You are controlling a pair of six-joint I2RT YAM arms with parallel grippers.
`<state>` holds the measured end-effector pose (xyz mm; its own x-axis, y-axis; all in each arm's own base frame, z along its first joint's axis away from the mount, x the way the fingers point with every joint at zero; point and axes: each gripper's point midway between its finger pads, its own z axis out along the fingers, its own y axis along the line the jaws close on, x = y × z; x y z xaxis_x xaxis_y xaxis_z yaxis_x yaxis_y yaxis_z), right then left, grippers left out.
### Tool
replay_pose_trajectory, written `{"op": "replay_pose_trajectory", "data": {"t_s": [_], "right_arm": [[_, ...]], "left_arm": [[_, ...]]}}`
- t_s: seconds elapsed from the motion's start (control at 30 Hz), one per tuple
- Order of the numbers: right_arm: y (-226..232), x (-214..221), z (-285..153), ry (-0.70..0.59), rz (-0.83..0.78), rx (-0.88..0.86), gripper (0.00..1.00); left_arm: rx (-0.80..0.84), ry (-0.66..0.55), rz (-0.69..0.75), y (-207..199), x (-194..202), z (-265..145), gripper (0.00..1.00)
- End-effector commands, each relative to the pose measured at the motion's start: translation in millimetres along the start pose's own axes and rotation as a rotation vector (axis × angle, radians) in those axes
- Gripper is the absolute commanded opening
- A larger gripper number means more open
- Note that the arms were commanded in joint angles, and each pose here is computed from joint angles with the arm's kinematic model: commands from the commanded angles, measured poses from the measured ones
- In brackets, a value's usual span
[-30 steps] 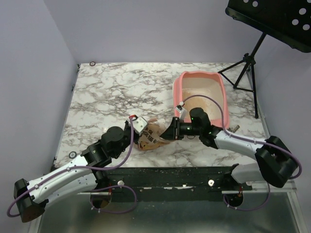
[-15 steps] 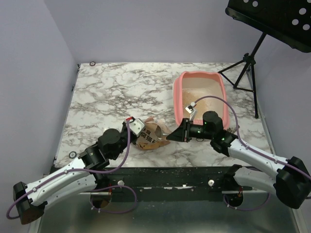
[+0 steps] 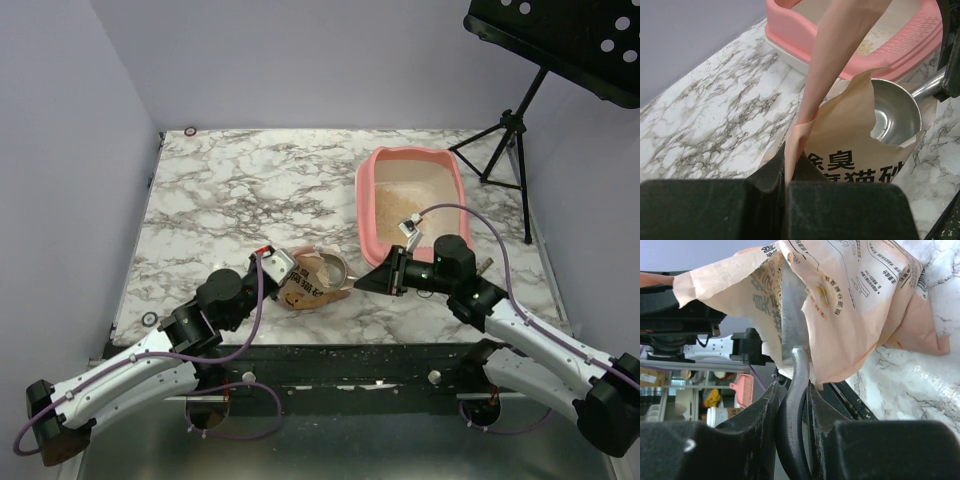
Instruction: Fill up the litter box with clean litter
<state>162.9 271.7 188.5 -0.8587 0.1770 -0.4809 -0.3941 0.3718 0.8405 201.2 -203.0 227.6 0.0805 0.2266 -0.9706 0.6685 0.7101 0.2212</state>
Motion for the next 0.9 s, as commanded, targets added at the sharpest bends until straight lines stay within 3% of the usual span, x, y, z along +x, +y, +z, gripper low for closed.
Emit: {"op": "replay_pose_trajectory", "data": {"t_s": [0.0, 0.4, 0.87], "right_arm": [[7.8, -10.0, -9.4, -0.058, 0.084, 0.001, 0.00], [10.7, -14.8, -25.1, -0.140, 0.259, 0.001, 0.00], [1.8, -7.0, -44.4, -0.185, 0.324, 0.083, 0.00]], "left_arm": [[0.010, -0.127, -0.023, -0.4, -33.2, 3.8, 0.00], [0.023, -0.115, -0.039, -4.9, -29.1, 8.8, 0.00], [0.083, -0.052, -0.057, -26.6, -17.2, 25.9, 0.00]]}}
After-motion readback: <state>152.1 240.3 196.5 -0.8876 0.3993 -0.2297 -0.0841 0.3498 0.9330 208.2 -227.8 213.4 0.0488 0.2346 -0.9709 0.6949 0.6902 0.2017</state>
